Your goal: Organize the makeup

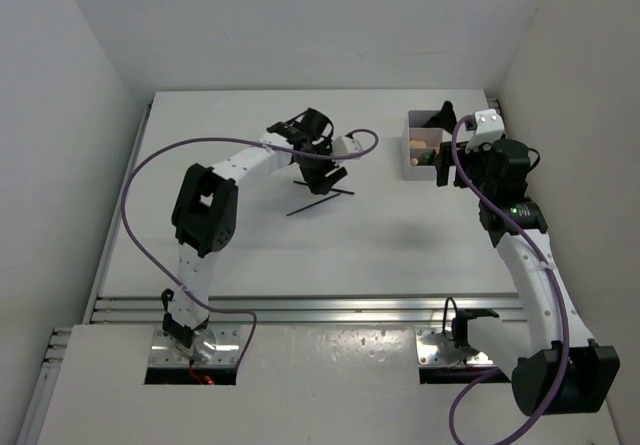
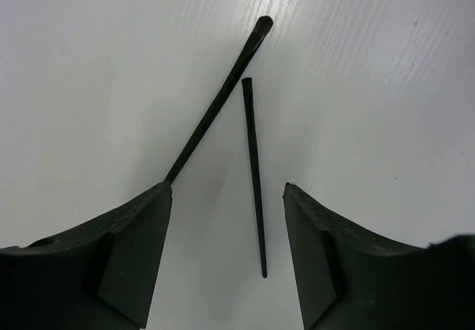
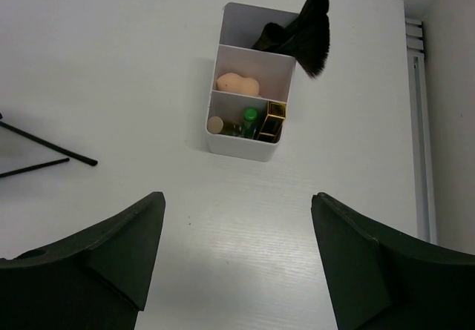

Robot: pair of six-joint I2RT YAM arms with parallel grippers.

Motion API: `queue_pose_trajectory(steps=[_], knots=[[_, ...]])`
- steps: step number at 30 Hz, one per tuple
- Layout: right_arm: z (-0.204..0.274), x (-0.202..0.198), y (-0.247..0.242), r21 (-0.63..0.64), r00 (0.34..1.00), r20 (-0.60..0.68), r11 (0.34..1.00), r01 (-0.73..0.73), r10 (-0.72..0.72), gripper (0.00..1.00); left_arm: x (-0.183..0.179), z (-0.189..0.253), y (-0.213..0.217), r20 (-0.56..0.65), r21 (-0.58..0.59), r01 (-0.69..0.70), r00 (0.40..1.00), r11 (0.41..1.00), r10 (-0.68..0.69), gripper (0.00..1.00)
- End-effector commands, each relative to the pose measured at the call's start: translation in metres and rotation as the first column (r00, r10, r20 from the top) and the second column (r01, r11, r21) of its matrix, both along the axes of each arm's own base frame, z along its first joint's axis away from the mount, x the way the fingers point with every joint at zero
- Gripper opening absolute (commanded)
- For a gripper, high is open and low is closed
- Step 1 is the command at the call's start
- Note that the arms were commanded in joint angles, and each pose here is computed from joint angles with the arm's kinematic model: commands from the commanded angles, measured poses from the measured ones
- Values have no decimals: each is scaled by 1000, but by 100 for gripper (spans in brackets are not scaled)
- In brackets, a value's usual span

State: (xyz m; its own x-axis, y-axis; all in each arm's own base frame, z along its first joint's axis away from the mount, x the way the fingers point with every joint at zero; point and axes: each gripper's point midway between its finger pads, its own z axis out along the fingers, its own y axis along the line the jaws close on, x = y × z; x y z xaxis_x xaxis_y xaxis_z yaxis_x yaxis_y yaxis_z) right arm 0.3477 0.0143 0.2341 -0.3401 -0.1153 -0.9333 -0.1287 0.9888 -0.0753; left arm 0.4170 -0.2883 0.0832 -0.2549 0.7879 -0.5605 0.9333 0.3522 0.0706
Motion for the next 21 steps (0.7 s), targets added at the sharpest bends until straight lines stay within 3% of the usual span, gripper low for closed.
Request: queue_pose_trajectory(steps=[1, 7, 21], knots=[[5, -1, 1, 12, 1000, 15, 1000, 4, -5, 80, -1, -15, 7, -45, 28, -51, 998, 998, 52, 68], [4, -2, 0, 8, 1000, 5, 1000, 6, -6, 80, -9, -41, 7, -113, 45, -71, 991, 996, 76, 68], [4, -2, -1, 28, 1000, 11, 999, 23, -24, 80, -26, -92, 33, -183, 206, -115, 971, 972, 154, 64]])
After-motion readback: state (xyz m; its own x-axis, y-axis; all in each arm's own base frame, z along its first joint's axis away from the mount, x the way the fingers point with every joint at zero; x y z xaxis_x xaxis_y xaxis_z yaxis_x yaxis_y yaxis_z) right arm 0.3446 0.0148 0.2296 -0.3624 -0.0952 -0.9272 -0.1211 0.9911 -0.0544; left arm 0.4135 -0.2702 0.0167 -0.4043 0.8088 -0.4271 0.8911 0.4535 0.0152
